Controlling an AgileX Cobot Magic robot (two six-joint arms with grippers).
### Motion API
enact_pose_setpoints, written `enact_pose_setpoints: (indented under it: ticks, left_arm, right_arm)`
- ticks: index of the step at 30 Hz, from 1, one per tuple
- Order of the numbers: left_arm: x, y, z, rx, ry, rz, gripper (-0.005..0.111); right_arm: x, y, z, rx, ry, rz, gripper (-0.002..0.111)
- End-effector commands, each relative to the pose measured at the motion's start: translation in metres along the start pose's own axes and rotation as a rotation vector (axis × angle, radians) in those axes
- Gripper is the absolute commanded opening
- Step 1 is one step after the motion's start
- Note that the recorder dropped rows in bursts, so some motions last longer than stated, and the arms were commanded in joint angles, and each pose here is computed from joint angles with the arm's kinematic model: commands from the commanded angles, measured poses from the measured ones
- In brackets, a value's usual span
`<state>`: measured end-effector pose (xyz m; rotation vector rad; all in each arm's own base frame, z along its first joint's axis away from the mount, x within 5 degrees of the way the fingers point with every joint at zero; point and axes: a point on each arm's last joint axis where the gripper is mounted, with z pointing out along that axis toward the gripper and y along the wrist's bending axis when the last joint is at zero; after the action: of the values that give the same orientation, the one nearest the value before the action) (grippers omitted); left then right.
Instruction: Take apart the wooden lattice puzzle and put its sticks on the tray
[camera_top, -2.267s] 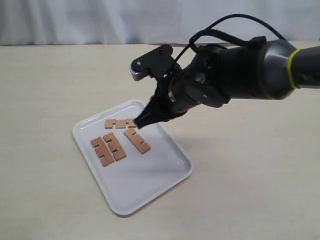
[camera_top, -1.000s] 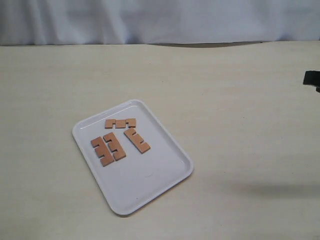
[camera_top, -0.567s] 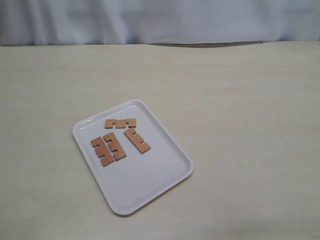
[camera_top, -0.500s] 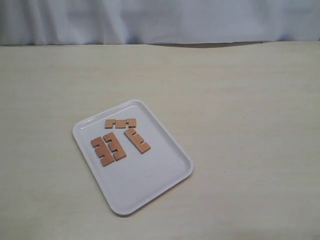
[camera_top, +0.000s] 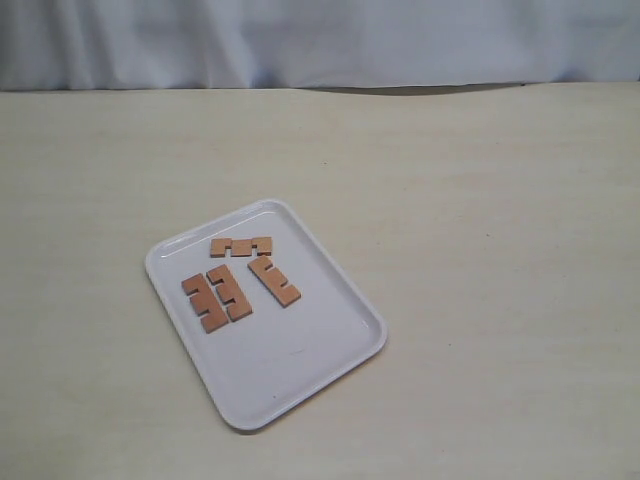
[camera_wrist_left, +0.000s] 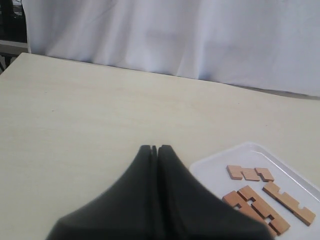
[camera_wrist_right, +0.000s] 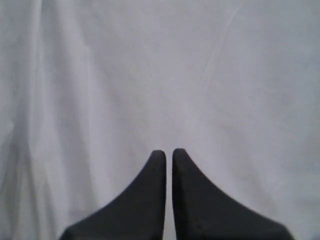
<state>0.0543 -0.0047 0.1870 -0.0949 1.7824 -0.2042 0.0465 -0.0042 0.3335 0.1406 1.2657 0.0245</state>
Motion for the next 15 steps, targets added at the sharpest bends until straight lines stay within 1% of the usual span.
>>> enact_pose_setpoints:
  ticks: [1, 3, 6, 11, 15]
  left_arm:
    - [0.000, 0.000, 0.000, 0.003, -0.011, -0.003, 0.000]
    - [0.000, 0.000, 0.000, 0.003, -0.011, -0.003, 0.000]
    - [0.000, 0.000, 0.000, 0.003, -0.011, -0.003, 0.000]
    - [0.000, 0.000, 0.000, 0.003, -0.011, -0.003, 0.000]
    - [0.000, 0.000, 0.000, 0.003, -0.011, -0.003, 0.000]
  right_arm:
    - [0.000, 0.000, -0.021, -0.013, -0.086, 0.012, 0.004]
    - [0.001, 0.001, -0.030, -0.023, -0.106, 0.016, 0.004]
    - [0.003, 0.003, -0.030, -0.040, -0.049, 0.058, 0.004]
    - [0.004, 0.003, -0.030, -0.046, -0.031, 0.071, 0.004]
    - [0.027, 0.003, -0.028, -0.056, 0.097, 0.071, 0.004]
